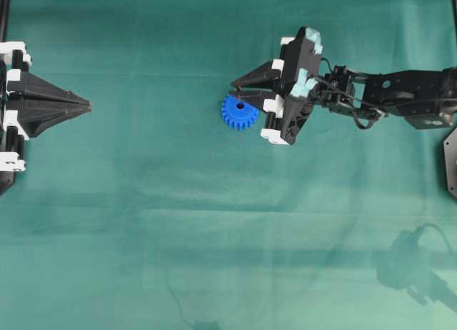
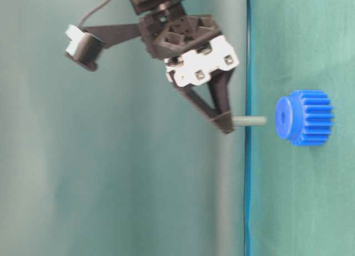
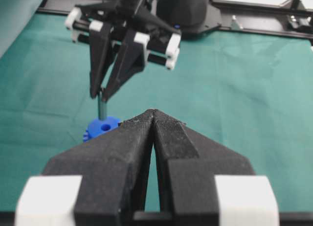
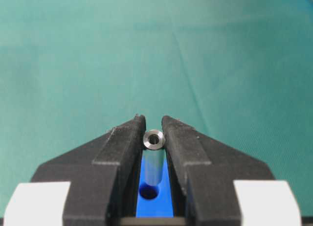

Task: Insert the shaft placed at a random location into the center hole of the small gear at another random location.
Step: 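Lower the shaft vertically into the gear's center hole with the right gripper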

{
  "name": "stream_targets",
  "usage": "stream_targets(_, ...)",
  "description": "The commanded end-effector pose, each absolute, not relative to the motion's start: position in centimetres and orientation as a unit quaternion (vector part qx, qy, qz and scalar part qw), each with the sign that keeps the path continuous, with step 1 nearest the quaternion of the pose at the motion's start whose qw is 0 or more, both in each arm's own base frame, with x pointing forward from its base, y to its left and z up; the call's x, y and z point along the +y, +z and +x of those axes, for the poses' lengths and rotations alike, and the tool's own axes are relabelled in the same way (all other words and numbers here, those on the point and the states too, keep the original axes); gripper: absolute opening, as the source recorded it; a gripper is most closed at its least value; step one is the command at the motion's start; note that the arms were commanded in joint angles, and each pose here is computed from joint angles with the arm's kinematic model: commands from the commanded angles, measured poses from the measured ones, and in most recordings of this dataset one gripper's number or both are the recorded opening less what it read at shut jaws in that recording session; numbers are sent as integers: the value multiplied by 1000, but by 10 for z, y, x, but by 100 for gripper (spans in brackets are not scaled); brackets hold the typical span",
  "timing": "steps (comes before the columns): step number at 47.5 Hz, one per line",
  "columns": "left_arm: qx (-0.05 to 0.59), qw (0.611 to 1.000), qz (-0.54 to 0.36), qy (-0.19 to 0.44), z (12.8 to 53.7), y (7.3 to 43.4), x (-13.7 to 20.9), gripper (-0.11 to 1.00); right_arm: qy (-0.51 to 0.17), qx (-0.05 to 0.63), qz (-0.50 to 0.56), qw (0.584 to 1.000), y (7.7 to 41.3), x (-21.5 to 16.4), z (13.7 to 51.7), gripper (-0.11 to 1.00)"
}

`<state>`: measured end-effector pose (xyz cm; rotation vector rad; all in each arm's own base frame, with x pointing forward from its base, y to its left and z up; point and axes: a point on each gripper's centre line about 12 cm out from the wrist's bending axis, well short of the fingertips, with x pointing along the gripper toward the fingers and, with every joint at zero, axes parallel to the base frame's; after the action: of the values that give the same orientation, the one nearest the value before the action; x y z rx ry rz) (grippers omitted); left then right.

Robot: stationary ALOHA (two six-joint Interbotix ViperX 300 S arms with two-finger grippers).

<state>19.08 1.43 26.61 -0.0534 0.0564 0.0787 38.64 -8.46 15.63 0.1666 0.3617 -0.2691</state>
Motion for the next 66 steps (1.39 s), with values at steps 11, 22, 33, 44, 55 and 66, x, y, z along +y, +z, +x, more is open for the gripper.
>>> stream_targets(11, 23, 999, -28, 41, 192, 270, 15, 0, -140, 173, 92, 971, 152, -87, 392, 14)
stream_targets(22, 23, 998, -28, 41, 192, 270, 15, 0, -141, 173, 92, 970, 151, -87, 391, 14)
stream_targets(33, 24, 998, -28, 41, 192, 269, 15, 0, -140, 172, 92, 971, 151, -86, 391, 14)
stream_targets(44, 24, 998, -28, 41, 192, 269, 15, 0, -142, 182, 93, 969, 142, -86, 390, 14)
stream_targets(55, 24, 998, -28, 41, 192, 269, 15, 0, -145, 185, 94, 967, 131, -87, 392, 14)
stream_targets(66, 25, 998, -28, 41, 192, 269, 15, 0, -148, 191, 97, 965, 125, -88, 392, 14)
